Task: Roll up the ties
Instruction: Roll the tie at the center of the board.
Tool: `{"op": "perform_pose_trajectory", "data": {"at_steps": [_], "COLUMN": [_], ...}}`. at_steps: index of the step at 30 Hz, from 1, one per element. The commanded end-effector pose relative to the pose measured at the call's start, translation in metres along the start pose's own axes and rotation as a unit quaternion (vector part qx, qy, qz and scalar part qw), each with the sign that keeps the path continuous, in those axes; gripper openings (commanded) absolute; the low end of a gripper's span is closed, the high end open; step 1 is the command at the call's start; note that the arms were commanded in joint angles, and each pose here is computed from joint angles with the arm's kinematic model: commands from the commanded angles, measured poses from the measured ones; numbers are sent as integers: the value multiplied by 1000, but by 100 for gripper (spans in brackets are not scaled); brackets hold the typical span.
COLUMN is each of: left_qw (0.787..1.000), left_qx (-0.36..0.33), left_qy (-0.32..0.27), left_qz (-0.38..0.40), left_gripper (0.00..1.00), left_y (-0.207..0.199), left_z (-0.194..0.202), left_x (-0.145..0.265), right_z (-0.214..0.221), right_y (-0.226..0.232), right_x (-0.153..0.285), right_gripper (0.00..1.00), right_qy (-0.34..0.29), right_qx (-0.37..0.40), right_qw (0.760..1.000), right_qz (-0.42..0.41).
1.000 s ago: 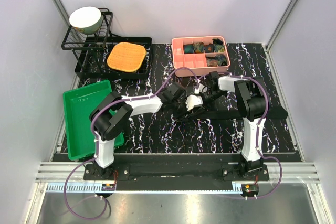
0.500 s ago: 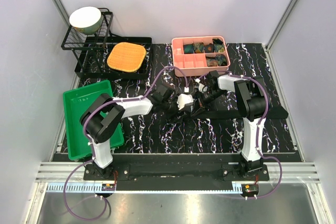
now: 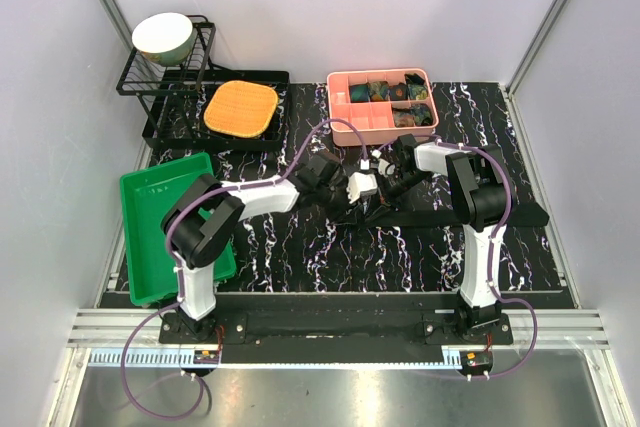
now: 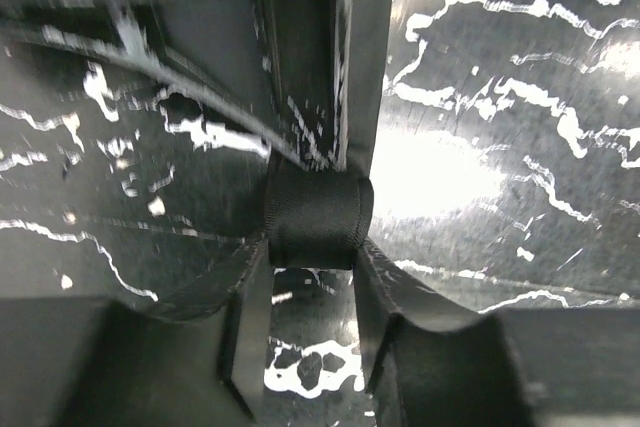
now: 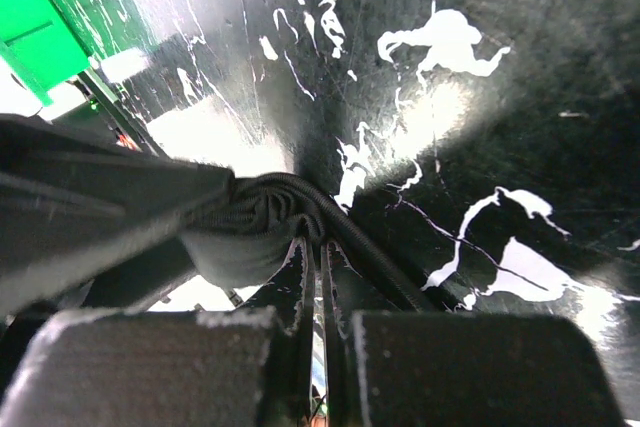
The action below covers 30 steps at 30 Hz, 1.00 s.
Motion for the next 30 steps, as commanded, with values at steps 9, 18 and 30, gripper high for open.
{"op": "perform_pose_trajectory", "data": {"at_steps": [9, 18, 30], "left_qw": [998, 998, 1000], "left_qx": [-20, 21, -2], "left_qy": [-23, -3, 22], "left_qz": [57, 66, 6], "left_gripper": [32, 42, 64], "left_y": [-11, -10, 4], "left_z": [-27, -5, 1], "left_x": [-28, -25, -8], "right_z": [2, 1, 2], "right_y": [-30, -31, -32], "right_x": [-15, -15, -16], "right_gripper": [0, 0, 0], "right_qy": [9, 8, 10], "right_qx": [17, 12, 12], "right_qw": [994, 994, 993], "right_qz": [108, 112, 114]}}
Point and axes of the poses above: each gripper's point midway between its finger pads, its own x axis back along the fingers, its own y axis along the line the jaws close on, z = x × y, the point moved 8 cm from there along x, back along the fingers, and after that the axes turned 2 degrees about x, right-handed, at the moved point
